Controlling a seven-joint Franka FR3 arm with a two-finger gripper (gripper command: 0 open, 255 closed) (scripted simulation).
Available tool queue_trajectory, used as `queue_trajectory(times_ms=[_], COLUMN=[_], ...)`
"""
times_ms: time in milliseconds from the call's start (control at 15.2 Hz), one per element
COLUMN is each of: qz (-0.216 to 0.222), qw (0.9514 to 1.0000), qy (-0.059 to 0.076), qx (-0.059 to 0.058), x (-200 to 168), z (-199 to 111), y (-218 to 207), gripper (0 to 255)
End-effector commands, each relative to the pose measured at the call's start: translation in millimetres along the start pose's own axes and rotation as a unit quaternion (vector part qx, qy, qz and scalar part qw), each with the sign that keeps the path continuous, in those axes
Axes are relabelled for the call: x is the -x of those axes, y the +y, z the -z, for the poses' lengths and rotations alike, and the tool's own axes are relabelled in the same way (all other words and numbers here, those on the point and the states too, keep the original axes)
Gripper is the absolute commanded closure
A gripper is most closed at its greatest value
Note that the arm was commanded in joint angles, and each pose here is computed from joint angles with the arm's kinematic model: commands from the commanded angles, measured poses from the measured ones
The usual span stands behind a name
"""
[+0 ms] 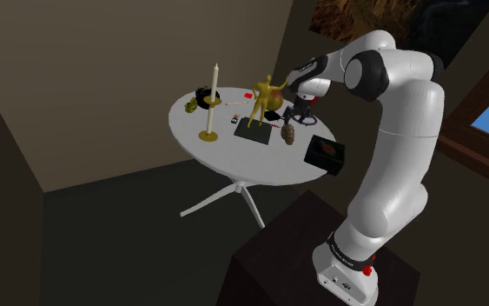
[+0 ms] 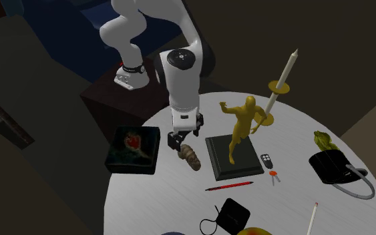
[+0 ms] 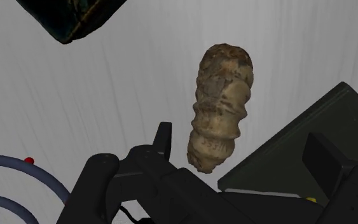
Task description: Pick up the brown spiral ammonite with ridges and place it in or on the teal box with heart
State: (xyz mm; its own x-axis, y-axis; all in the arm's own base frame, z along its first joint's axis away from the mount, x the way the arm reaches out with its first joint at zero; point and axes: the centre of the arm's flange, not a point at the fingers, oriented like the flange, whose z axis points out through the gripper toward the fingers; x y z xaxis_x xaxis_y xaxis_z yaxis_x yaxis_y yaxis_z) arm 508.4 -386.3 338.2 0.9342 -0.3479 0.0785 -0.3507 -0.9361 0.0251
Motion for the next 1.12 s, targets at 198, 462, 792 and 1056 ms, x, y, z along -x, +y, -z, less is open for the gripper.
queue_trajectory(times_ms=[198,462,792,1056], qz=[-0.004,-0.004,-0.004,-0.004], qw=[1.0,1.0,1.0,1.0], qy=[0.0,0.0,0.0,0.0], qx=[0.001,0.001,0.001,0.001], x=[-12,-12,-12,-12], z=[-32,-53,-56,-56], y=[12,13,13,12], gripper=[0,0,0,255])
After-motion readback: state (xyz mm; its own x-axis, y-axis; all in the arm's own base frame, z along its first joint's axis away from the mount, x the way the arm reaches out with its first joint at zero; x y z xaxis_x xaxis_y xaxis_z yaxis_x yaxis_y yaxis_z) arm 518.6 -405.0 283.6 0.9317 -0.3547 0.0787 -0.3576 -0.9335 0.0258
